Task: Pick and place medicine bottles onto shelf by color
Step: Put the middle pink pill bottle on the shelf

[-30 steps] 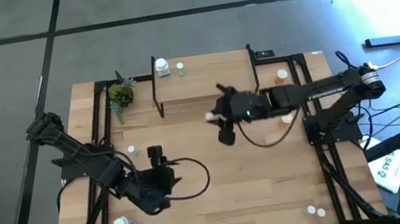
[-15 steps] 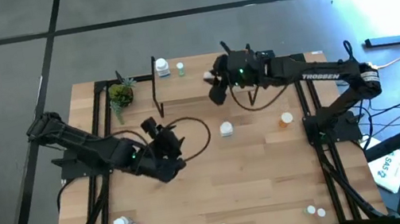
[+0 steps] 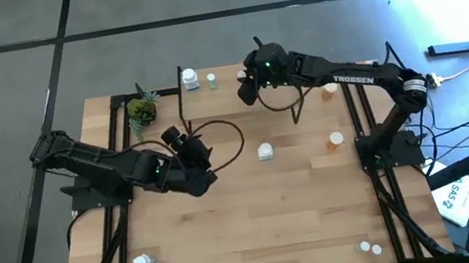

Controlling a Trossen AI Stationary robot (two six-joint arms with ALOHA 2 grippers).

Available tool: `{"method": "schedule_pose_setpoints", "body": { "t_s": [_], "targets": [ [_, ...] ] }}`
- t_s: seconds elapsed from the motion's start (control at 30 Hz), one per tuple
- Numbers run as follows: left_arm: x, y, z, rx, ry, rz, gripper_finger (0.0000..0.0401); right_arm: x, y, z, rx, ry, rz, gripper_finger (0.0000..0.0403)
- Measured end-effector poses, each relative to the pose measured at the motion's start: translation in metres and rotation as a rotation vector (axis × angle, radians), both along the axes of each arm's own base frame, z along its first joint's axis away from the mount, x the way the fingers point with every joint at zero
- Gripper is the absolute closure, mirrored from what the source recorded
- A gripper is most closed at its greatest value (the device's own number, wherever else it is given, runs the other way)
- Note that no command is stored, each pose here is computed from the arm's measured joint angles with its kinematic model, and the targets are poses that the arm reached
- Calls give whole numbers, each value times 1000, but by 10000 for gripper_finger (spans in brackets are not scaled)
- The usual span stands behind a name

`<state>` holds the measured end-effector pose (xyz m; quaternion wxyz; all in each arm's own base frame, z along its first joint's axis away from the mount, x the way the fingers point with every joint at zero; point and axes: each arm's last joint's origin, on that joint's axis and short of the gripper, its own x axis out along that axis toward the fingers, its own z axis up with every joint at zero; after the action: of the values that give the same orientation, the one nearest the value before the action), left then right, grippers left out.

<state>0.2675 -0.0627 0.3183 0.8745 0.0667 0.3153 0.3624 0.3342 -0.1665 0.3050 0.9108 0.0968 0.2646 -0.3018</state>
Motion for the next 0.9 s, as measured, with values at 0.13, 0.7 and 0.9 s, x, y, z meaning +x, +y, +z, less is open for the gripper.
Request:
{"method": "schedule_pose_setpoints", "body": {
  "t_s": [0.13,0.7,0.9],
  "targets": [
    [1,8,-1,4,12,27,194,0,-13,-11,7,33,-8,279],
    [4,26,-1,-9,15,89,194,3,-24,-21,-39,78,75,279],
    [5,30,-2,-15,16,102,194,3,-24,-22,-49,91,84,279]
  ]
}}
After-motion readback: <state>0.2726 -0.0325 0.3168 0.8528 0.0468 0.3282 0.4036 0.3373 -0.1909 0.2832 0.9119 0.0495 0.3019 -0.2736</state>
